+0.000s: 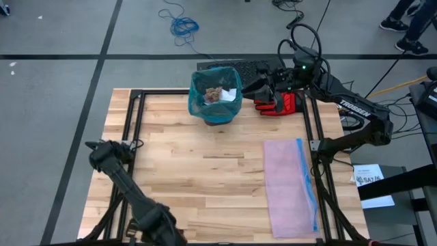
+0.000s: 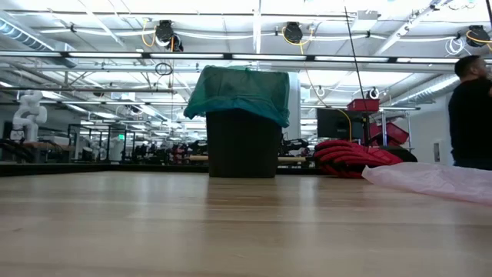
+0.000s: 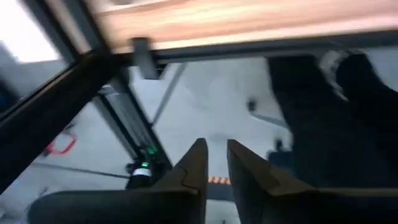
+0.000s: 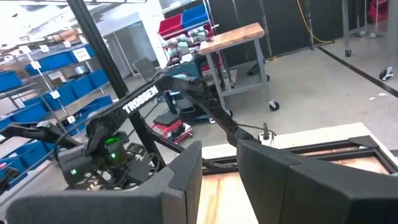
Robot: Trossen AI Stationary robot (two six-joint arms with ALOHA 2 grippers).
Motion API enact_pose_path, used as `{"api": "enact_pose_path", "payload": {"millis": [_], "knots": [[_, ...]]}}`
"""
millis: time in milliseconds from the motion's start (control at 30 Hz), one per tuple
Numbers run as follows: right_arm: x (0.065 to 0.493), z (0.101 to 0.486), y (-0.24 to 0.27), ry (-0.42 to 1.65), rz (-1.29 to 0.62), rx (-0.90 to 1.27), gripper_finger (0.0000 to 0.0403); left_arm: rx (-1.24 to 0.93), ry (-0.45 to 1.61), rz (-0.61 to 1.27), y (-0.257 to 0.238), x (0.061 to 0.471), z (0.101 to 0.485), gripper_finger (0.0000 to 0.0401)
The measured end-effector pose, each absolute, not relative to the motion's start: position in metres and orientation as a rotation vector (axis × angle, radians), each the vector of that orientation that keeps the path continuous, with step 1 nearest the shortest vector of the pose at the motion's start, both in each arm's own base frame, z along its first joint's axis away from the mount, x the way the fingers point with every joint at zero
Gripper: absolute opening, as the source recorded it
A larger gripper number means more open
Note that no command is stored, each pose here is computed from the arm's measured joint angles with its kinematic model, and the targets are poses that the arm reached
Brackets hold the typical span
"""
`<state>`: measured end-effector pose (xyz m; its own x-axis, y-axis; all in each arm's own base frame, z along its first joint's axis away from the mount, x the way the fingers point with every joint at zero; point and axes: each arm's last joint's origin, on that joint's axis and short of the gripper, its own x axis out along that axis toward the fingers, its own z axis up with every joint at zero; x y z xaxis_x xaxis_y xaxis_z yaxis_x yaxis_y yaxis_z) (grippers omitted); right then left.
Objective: Place trash/remove bag and relplace
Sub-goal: Put the brown napkin into the trash bin
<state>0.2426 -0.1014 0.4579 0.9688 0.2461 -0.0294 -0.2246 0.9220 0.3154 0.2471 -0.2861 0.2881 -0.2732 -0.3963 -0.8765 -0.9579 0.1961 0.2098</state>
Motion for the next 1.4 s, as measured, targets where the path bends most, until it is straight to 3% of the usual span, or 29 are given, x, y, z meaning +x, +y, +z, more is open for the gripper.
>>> {"api": "enact_pose_path", "payload": {"millis": [233,433,767,867,1067,1400], "knots": [[0.242,0.46,-0.094,0.068,0.284,0.31,0.0094,-1.181,1.781,1.209,-0.295,0.238,0.265,0.0116],[0.245,0.459,-0.085,0.081,0.325,0.313,0.0094,-1.095,1.838,1.346,-0.286,0.227,0.231,0.0134],[0.25,0.459,-0.069,0.091,0.388,0.312,0.0094,-1.085,1.882,1.287,-0.27,0.211,0.167,0.0135],[0.25,0.46,-0.066,0.094,0.398,0.318,0.0094,-1.005,1.952,1.228,-0.262,0.207,0.16,0.0135],[0.251,0.46,-0.062,0.096,0.415,0.317,0.0094,-0.917,1.947,1.286,-0.248,0.196,0.143,0.0135],[0.251,0.46,-0.062,0.104,0.411,0.351,0.0094,-1.003,1.93,1.141,-0.24,0.193,0.113,0.0131]]}}
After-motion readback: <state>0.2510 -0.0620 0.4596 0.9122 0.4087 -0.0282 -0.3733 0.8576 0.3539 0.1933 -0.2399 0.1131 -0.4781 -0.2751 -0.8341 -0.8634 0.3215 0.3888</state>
